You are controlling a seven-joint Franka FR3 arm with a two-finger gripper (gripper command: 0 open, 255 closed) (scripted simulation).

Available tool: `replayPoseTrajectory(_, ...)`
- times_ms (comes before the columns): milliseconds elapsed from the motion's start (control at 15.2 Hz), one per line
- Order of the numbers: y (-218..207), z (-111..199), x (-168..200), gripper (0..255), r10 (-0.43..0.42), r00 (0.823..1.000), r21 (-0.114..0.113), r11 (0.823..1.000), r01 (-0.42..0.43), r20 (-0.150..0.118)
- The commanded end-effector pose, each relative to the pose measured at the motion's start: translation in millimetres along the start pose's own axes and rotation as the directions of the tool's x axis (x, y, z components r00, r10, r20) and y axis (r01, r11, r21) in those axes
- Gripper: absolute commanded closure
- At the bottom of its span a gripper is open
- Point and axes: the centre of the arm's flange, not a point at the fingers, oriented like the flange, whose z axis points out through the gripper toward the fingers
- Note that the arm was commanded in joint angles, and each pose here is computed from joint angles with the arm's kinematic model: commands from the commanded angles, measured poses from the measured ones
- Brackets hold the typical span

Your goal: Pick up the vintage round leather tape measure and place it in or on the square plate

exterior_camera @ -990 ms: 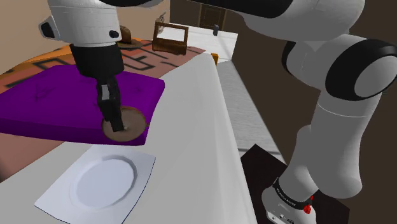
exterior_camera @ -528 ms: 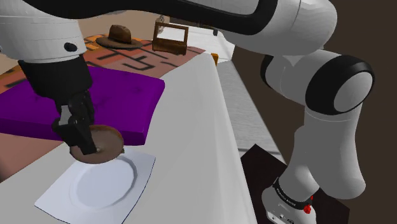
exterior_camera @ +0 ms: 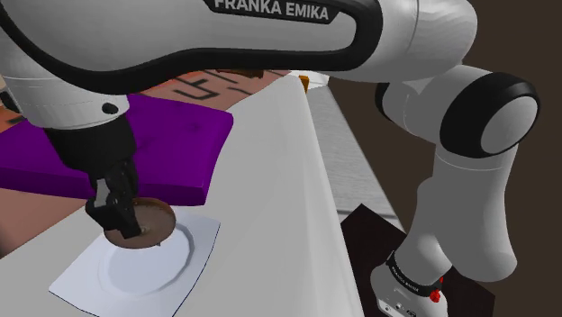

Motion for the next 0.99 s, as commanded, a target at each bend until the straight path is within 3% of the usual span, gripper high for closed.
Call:
replayPoseTrajectory(0, 1.1, 11.0, -0.2, 255, 0.0, 1.0, 0.0, 1.0, 0.0, -0.001)
replayPoseTrajectory(198, 3.1, 28.3, 0.9, 255, 0.0, 1.0, 0.0, 1.0, 0.0, -0.001)
replayPoseTrajectory(726, 3.1, 28.3, 0.9, 255, 0.0, 1.0, 0.0, 1.0, 0.0, -0.001)
replayPoseTrajectory(792, 2.6, 27.8, 1.7, 0, 0.0, 1.0, 0.0, 1.0, 0.0, -0.001)
replayPoseTrajectory(924, 2.5, 27.8, 1.8, 0, 0.0, 1.0, 0.0, 1.0, 0.0, -0.001)
